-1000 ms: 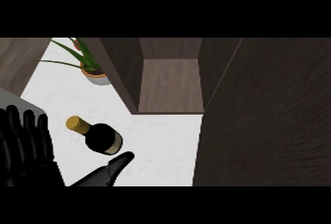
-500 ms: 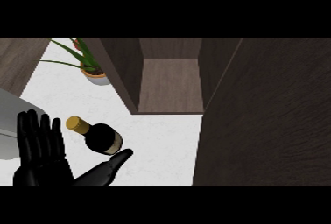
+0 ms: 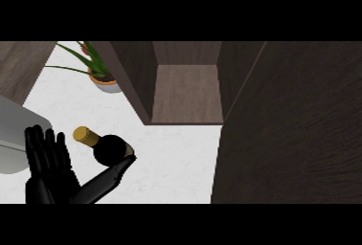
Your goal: Pick up the wine, place it into the cabinet and close the cabinet
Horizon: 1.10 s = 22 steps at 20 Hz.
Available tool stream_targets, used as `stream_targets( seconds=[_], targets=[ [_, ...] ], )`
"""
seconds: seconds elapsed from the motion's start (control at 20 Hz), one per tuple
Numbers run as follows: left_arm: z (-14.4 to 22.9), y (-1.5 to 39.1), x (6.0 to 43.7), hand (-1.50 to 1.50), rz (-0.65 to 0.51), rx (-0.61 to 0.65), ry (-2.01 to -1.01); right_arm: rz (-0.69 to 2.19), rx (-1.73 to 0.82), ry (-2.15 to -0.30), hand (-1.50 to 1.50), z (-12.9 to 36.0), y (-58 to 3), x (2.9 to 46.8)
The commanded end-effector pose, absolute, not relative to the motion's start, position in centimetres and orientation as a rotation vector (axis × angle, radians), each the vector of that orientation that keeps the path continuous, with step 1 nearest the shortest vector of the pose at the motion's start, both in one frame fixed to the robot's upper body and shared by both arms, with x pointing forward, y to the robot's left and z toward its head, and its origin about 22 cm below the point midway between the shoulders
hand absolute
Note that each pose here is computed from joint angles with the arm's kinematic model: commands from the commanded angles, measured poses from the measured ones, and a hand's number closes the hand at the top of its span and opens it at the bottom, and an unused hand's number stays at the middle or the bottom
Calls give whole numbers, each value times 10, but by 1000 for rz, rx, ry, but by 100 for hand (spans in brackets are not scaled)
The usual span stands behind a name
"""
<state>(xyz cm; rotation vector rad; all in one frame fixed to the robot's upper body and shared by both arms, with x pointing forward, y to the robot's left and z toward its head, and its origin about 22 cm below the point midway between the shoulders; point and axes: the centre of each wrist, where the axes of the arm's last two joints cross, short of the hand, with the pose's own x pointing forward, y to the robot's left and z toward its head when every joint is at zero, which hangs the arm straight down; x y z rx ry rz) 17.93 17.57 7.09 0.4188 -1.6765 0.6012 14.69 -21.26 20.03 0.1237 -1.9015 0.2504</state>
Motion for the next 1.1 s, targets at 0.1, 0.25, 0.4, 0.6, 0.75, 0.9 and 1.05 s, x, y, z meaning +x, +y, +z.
stream_targets(
  seconds=[0.1,0.25,0.4,0.6,0.75,0.9,1.05],
  targets=[
    [31,195,184,-150,633,411,-1654,245,189,-1939,-150,222,-220,115],
    [16,207,173,-150,609,381,-1676,252,203,-1945,-150,223,-218,121],
    [-1,207,172,-150,623,360,-1659,240,186,-1955,-150,214,-220,125],
    [-18,227,175,-150,579,336,-1663,231,185,-1949,-150,211,-226,125],
    [-26,211,194,-150,598,321,-1662,239,200,-1947,-150,223,-213,113],
    [-31,221,193,-150,594,340,-1670,244,210,-1939,-150,220,-215,112],
    [-57,220,200,-150,594,313,-1657,239,207,-1955,-150,214,-217,132]
  ],
)
